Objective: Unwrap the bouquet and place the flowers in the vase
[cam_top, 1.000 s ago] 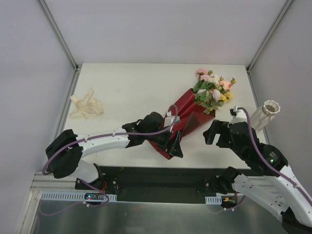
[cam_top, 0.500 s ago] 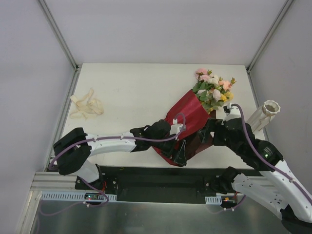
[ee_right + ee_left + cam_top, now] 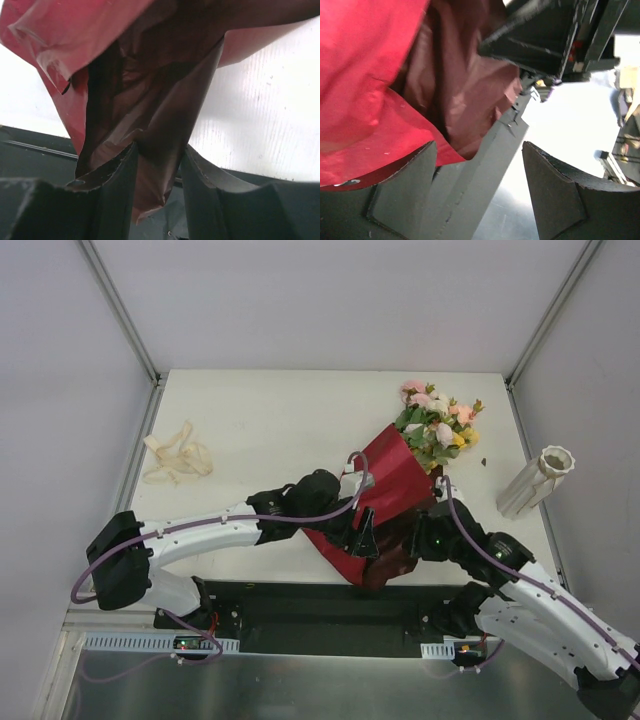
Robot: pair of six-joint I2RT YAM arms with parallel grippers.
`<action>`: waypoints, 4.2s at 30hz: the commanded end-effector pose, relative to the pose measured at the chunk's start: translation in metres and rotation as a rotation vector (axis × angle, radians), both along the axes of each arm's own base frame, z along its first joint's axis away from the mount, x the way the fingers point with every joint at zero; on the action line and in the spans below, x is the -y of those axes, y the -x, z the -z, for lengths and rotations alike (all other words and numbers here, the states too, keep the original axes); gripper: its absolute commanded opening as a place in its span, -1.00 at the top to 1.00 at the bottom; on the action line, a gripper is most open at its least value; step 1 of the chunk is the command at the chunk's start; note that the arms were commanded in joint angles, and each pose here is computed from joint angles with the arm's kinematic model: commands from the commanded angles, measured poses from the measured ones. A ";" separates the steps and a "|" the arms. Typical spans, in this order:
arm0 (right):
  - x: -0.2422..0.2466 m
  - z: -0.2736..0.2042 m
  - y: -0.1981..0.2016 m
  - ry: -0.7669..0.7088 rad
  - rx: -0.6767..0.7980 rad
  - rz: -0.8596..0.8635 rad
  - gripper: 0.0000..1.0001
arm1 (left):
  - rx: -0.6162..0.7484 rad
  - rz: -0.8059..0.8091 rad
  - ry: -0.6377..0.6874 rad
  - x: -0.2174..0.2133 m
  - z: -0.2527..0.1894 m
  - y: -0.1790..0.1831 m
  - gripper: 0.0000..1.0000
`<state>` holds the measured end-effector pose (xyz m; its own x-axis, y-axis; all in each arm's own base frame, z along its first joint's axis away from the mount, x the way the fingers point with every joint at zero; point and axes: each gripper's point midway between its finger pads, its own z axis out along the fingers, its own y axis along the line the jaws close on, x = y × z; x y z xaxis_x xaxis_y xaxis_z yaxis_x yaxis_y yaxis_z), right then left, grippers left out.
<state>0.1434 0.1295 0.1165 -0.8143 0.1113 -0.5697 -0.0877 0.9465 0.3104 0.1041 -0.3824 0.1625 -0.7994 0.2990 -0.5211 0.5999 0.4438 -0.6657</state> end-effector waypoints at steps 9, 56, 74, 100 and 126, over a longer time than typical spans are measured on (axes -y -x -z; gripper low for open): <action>0.017 0.031 0.022 -0.061 -0.072 0.144 -0.25 | 0.324 -0.016 -0.282 -0.001 0.008 -0.077 -0.47; 0.060 -0.034 0.039 -0.096 0.110 0.164 -0.71 | 0.240 -0.572 -0.367 -0.173 -0.078 -0.249 -0.64; -0.051 -0.046 -0.013 -0.164 0.058 -0.151 -0.63 | -0.033 -0.312 0.005 -0.107 -0.061 -0.154 -0.58; -0.184 -0.013 -0.012 -0.063 -0.002 -0.638 -0.93 | 0.324 -0.495 0.023 -0.179 -0.140 -0.111 -0.71; -0.237 -0.043 0.045 0.054 0.133 -0.785 -0.93 | 0.407 -0.715 -0.113 -0.225 -0.130 -0.123 -0.83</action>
<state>0.1003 0.3849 0.1160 -0.6117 -0.5599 -0.5589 -0.7563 0.6211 0.2056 0.1990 -0.1497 0.3168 -0.5217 -0.1521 -0.8394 0.3910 0.8319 -0.3938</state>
